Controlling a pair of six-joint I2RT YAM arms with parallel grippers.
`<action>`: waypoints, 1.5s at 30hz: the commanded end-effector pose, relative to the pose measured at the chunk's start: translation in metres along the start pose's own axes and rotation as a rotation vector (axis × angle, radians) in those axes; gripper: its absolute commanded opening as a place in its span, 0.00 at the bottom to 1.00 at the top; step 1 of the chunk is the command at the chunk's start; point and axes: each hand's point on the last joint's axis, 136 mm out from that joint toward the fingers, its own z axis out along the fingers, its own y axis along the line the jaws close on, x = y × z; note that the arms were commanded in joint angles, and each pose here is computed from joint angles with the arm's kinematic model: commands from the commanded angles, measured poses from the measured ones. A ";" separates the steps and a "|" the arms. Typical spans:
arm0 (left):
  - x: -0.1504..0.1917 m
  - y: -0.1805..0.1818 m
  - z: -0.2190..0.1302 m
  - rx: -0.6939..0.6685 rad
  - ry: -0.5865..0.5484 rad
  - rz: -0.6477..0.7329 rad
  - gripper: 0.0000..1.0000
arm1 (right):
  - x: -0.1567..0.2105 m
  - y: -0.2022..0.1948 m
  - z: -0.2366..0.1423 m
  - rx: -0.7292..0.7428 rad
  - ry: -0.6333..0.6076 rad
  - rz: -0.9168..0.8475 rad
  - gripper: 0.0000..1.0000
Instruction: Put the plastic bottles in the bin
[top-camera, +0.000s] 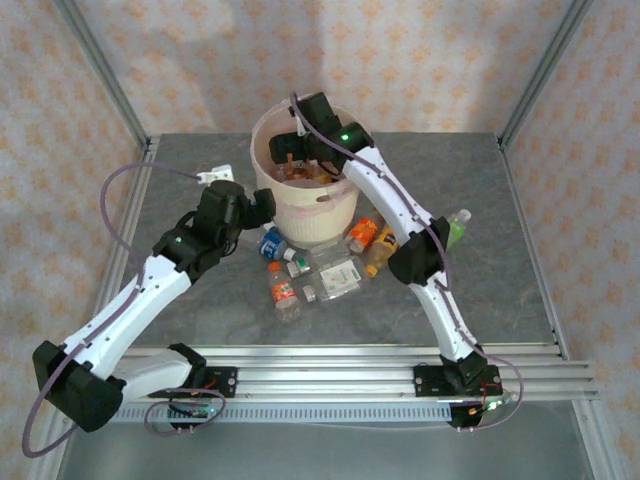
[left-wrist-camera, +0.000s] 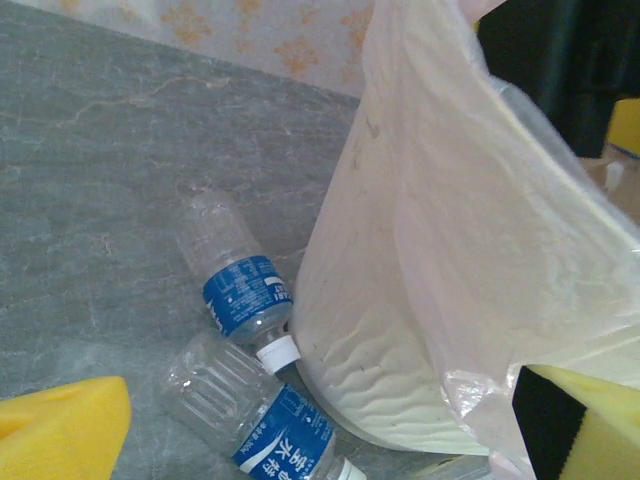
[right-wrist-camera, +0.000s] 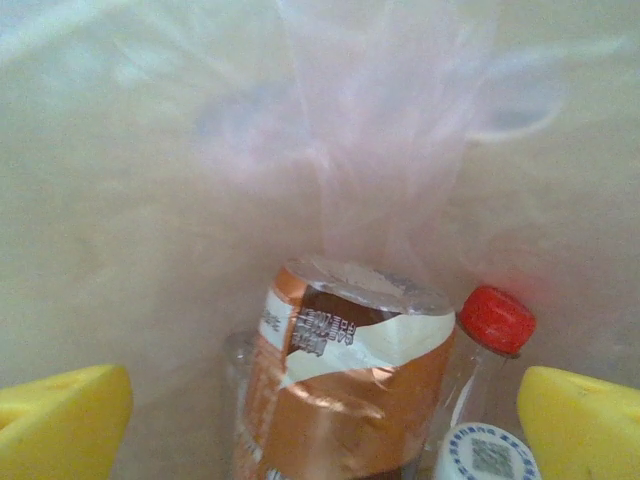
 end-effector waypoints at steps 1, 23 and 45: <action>-0.011 0.009 -0.014 -0.019 -0.044 -0.035 1.00 | -0.058 0.007 -0.075 -0.008 -0.188 -0.012 0.99; -0.024 0.078 -0.047 -0.232 -0.126 -0.208 1.00 | -0.068 -0.056 -0.219 0.329 -0.322 0.054 0.99; 0.131 0.093 0.007 -0.197 0.378 -0.389 1.00 | 0.105 -0.162 -0.299 0.746 -0.309 0.292 0.99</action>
